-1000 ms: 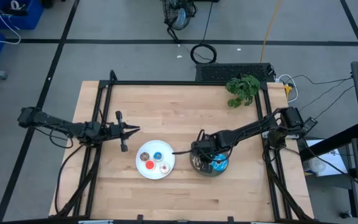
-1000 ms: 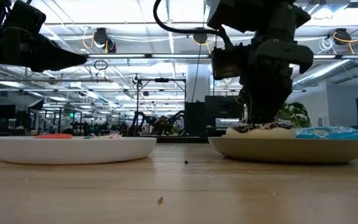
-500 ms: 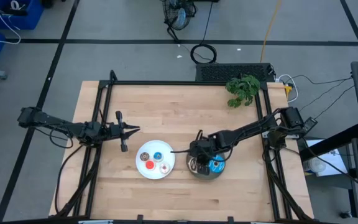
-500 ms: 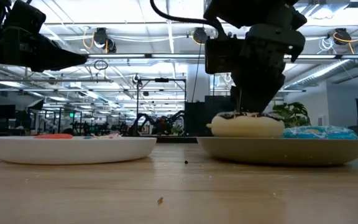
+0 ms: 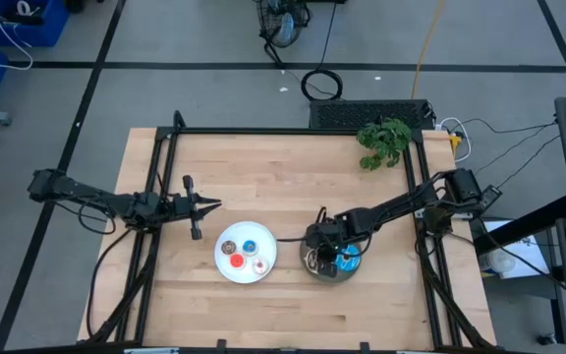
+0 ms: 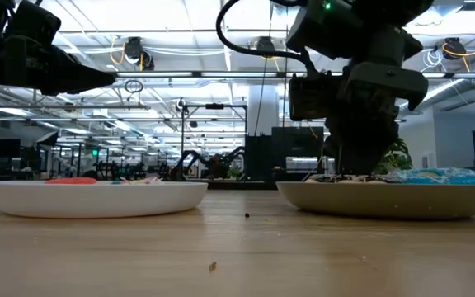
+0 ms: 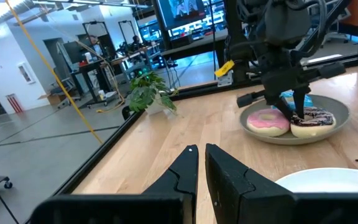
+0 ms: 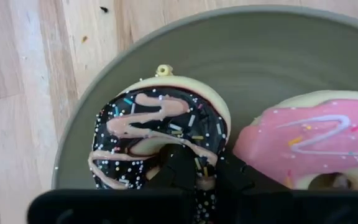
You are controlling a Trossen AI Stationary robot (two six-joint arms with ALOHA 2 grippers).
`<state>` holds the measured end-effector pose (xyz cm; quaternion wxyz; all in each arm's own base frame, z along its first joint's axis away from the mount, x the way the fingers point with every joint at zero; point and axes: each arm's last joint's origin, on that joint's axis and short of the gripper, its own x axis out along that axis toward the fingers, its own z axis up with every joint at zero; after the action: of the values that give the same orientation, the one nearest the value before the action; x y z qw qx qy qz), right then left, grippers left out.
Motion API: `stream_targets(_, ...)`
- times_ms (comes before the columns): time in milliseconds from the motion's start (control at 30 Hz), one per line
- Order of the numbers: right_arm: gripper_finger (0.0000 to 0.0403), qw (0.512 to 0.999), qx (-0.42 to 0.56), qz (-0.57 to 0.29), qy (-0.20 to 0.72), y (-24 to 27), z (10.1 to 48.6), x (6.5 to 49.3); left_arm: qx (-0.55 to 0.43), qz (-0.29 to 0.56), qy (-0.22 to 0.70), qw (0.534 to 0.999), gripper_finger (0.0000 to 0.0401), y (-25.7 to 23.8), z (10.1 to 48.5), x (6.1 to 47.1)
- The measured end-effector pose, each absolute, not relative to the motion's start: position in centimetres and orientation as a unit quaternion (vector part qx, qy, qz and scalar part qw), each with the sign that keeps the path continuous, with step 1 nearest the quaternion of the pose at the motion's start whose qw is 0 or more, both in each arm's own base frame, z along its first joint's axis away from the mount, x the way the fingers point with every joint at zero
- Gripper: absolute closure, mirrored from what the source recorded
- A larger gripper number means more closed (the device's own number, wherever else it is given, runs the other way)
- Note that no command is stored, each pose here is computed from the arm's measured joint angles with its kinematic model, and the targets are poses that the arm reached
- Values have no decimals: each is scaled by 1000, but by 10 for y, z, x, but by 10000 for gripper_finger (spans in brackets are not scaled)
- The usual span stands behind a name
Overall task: Pick & Place donuts
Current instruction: Put the large black donut on the gray plate
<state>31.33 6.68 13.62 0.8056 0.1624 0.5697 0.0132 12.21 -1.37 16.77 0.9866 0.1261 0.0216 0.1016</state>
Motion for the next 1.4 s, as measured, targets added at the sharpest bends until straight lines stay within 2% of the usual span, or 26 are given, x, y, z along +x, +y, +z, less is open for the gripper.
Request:
stream_targets(400,272,812,158,18,561,68,139,317,126,102,22,987,364,-14,168,122)
stream_targets(633,216,799,127,-26,587,65,147,318,126,102,22,987,364,-14,168,122)
stream_targets(833,199,799,121,-34,588,65,149,318,126,101,22,987,364,-14,168,122)
stream_targets(1133,197,799,121,-33,588,65,149,318,127,101,21,987,364,-14,168,122)
stream_targets(1400,197,815,107,-30,568,65,173,324,127,101,23,986,364,-14,167,122)
